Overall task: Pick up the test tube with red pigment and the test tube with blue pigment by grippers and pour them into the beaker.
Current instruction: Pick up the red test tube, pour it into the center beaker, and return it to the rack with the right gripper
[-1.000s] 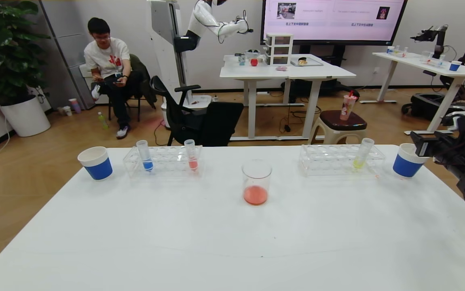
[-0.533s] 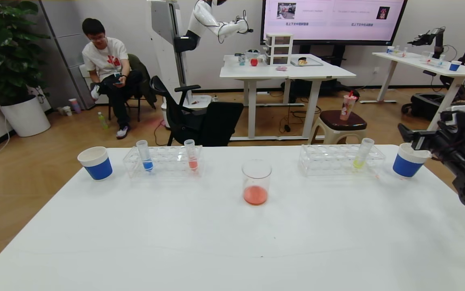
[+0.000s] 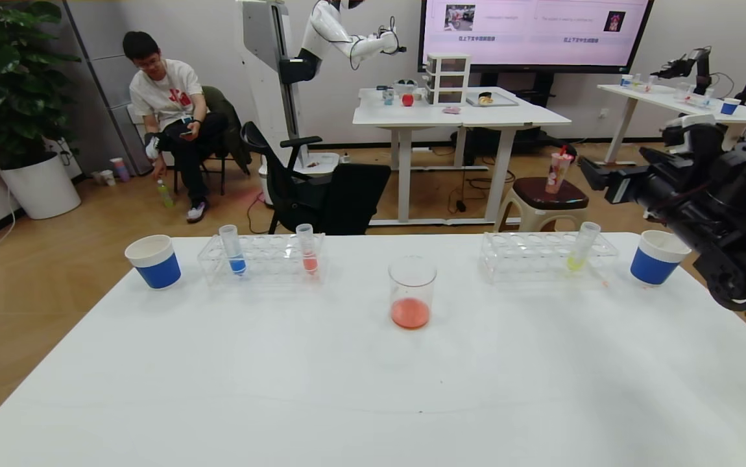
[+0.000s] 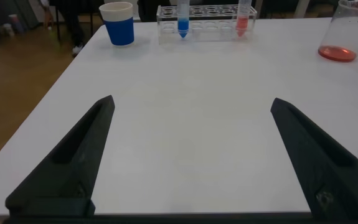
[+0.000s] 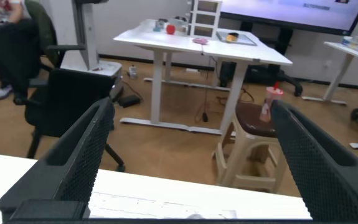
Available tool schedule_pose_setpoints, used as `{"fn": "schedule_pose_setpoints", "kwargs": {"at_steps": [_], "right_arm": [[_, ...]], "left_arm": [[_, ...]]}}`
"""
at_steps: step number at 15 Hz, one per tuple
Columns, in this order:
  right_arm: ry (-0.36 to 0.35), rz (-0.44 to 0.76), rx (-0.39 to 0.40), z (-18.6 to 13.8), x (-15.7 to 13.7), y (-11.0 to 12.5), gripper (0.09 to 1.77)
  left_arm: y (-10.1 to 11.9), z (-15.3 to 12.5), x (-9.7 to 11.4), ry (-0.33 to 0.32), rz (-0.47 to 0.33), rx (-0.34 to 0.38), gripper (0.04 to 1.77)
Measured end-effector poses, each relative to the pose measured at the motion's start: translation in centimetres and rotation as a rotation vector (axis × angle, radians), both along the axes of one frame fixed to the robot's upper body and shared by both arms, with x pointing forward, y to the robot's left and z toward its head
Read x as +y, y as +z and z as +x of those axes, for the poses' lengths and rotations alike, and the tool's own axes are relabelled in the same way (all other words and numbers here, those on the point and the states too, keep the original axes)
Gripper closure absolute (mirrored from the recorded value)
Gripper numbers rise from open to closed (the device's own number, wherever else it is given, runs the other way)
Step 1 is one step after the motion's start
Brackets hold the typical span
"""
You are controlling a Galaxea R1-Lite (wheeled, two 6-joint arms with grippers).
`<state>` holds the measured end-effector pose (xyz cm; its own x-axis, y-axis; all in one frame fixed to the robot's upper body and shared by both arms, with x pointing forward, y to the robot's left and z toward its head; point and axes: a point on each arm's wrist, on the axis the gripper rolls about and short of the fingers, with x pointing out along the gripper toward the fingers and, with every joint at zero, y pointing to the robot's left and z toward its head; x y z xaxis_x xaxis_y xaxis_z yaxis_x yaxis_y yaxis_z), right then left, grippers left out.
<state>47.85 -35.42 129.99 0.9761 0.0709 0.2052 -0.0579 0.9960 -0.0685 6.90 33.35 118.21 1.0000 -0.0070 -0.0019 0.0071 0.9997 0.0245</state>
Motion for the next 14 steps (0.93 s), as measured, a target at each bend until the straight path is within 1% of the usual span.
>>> {"fn": "schedule_pose_setpoints", "kwargs": {"at_steps": [2,4,6,8,10,12,14], "right_arm": [[0.022,0.005,-0.012,-1.5,1.5,1.0,0.12],[0.03,0.005,-0.043,-3.7,1.9,2.6,0.12],[0.028,0.004,-0.089,-6.7,1.9,4.6,0.12],[0.019,0.002,-0.153,-10.8,1.7,6.8,0.12],[0.007,-0.002,-0.224,-15.9,1.5,8.7,0.12],[0.006,-0.008,-0.286,-21.3,1.5,9.6,0.12],[0.017,-0.013,-0.311,-26.7,1.7,9.3,0.12]], "left_arm": [[0.0,0.0,0.0,0.0,0.0,0.0,0.06],[0.0,0.0,0.0,-0.001,0.0,0.0,0.06],[0.0,0.0,0.0,0.0,0.0,0.0,0.06],[0.0,0.0,0.0,0.0,0.0,0.0,0.06],[0.0,0.0,0.0,0.0,0.0,0.0,0.06],[0.0,0.0,0.0,-0.001,0.0,0.0,0.06],[0.0,0.0,0.0,-0.001,0.0,0.0,0.06]]}}
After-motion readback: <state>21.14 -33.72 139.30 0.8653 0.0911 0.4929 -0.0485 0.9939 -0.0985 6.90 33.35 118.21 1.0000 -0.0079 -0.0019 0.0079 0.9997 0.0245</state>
